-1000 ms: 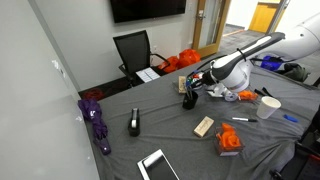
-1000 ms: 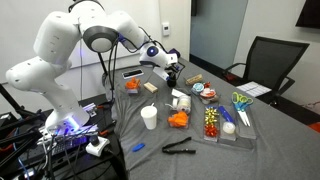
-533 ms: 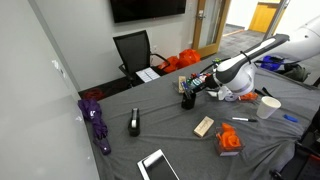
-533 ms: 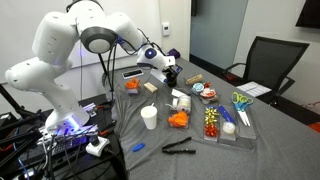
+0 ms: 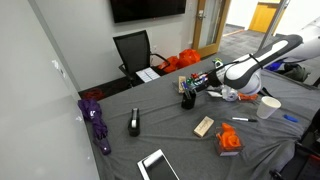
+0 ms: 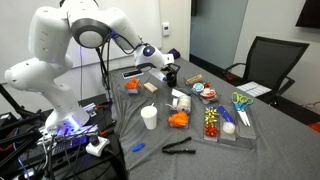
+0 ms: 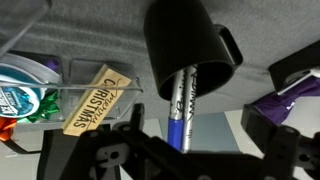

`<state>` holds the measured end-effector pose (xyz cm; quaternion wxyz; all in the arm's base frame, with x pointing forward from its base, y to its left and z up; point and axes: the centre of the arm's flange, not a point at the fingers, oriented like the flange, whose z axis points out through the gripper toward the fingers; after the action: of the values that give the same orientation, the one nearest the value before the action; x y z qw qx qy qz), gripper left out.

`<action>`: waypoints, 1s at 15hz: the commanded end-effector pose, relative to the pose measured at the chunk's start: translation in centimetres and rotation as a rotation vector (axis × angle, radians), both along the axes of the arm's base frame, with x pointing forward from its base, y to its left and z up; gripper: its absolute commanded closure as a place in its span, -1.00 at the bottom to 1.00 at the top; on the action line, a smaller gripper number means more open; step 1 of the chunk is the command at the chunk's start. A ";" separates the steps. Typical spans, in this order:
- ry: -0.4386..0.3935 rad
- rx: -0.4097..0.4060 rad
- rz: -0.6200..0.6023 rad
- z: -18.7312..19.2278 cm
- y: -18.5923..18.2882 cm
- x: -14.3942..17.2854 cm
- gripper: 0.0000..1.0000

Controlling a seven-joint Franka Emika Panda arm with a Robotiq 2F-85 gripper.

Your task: Sift a pen from the table to the cup

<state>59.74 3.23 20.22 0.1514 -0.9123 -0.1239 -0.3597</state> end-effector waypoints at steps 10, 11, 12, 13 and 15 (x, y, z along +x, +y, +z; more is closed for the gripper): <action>0.394 -0.336 0.091 6.1 -5.3 -5.7 -1.00; 0.413 -0.348 0.101 6.5 -5.5 -5.9 -1.00; 0.432 -0.359 0.109 6.8 -5.7 -6.0 -1.00; 0.444 -0.369 0.118 7.2 -6.0 -6.2 -1.00; 0.460 -0.390 0.135 7.7 -6.5 -6.6 -1.00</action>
<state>54.65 -2.59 26.62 0.0394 -0.9722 -0.1927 -0.1270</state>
